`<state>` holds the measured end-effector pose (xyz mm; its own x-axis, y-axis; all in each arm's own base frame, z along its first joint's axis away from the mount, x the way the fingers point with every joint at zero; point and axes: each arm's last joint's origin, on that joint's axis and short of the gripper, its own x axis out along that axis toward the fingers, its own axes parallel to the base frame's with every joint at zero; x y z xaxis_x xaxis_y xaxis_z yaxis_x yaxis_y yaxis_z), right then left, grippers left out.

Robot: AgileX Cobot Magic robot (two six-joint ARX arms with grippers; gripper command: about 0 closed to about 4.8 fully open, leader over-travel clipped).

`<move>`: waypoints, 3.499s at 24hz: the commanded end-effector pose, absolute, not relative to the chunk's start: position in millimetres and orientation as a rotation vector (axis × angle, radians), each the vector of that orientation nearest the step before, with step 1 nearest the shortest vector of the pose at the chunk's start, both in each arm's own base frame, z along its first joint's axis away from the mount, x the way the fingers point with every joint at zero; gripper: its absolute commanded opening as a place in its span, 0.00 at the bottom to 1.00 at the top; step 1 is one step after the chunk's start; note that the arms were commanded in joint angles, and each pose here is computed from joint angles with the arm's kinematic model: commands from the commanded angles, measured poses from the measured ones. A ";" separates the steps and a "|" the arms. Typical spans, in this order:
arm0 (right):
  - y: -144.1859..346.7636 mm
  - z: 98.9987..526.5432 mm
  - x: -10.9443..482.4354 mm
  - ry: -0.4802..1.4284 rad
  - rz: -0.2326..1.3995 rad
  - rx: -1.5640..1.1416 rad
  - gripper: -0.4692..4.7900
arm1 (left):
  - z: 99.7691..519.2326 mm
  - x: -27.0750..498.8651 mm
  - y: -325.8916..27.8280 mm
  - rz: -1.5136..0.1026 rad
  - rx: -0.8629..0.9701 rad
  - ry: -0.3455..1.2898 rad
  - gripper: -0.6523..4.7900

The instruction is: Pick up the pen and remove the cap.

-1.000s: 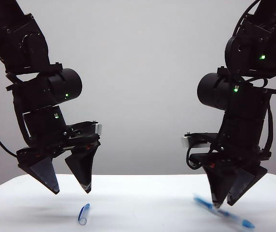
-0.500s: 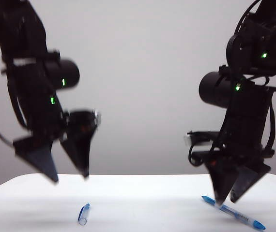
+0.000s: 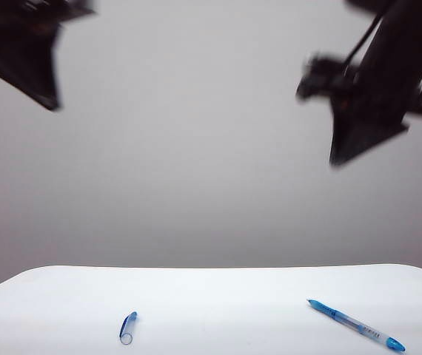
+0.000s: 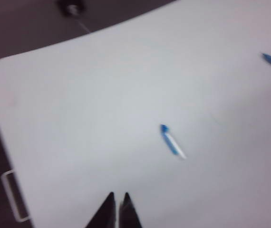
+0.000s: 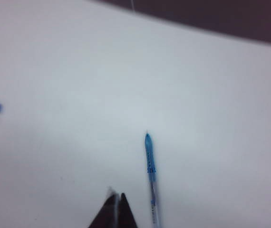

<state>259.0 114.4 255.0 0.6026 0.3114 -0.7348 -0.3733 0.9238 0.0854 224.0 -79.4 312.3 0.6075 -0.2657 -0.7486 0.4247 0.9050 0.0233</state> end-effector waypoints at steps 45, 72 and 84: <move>12.8 161.8 106.7 0.049 0.070 0.154 0.08 | 155.3 97.8 -4.6 -0.157 -0.061 0.110 0.11; 10.1 135.3 101.9 0.320 -0.023 0.091 0.08 | 146.5 96.9 -1.5 -0.048 -0.039 0.198 0.12; 10.4 134.7 101.8 0.327 -0.015 0.093 0.08 | 146.6 96.9 -1.5 -0.048 -0.045 0.198 0.12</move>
<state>101.7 10.3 136.5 0.9473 -0.0008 -0.3203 0.0306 0.9957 0.0879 97.1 -1.7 147.2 0.9807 -0.0568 -0.1869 0.0482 0.9976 -0.0503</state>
